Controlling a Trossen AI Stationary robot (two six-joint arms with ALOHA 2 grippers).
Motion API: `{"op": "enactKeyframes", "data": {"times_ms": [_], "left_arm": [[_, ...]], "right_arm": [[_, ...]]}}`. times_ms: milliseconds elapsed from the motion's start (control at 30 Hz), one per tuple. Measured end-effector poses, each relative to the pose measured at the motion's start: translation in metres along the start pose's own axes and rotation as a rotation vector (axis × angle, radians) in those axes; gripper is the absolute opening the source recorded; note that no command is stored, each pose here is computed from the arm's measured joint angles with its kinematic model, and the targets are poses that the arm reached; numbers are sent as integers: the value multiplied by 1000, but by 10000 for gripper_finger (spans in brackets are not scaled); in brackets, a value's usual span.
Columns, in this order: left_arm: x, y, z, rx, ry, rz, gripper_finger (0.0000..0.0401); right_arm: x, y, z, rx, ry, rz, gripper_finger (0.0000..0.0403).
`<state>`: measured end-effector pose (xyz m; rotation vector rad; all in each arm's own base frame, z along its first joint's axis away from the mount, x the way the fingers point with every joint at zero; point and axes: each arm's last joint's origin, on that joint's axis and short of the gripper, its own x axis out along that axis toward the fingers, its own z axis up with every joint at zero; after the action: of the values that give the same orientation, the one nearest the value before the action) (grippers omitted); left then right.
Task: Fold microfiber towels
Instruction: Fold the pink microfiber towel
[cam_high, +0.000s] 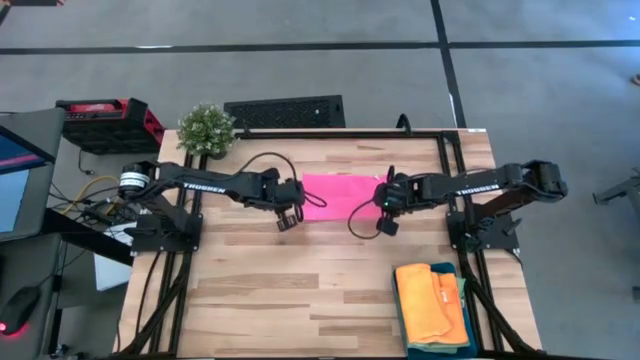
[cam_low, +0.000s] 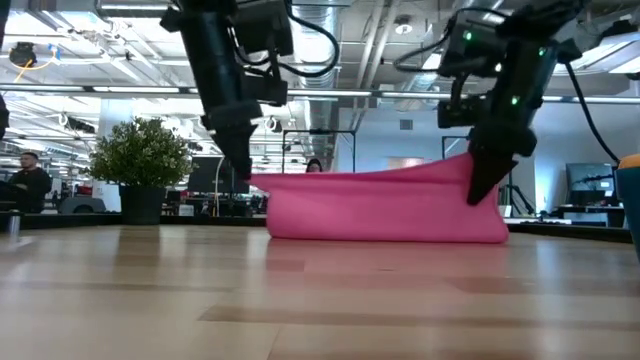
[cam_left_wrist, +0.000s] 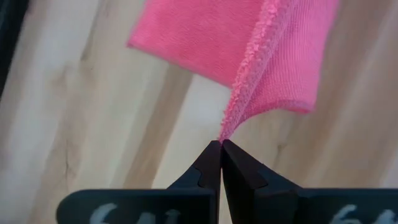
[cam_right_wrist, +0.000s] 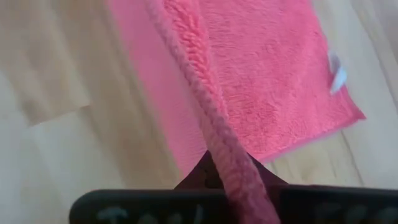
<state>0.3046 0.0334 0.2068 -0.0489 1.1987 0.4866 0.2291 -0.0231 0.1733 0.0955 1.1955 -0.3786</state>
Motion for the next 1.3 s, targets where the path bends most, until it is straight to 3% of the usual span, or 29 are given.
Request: {"op": "enactKeyframes", "data": {"times_ms": [267, 600, 1033, 1300], "left_arm": [[17, 21, 8, -71, -94, -37, 0], [25, 38, 13, -137, -145, -18, 0], [26, 47, 17, -176, -183, 22, 2], [27, 54, 22, -193, -227, 51, 62]], "right_arm": [[12, -26, -6, 103, 34, -43, 6], [15, -43, -2, 147, 9, -65, 14], [16, -51, 2, 153, -27, -116, 85], [16, -59, 2, 184, -31, -169, 155]]}}
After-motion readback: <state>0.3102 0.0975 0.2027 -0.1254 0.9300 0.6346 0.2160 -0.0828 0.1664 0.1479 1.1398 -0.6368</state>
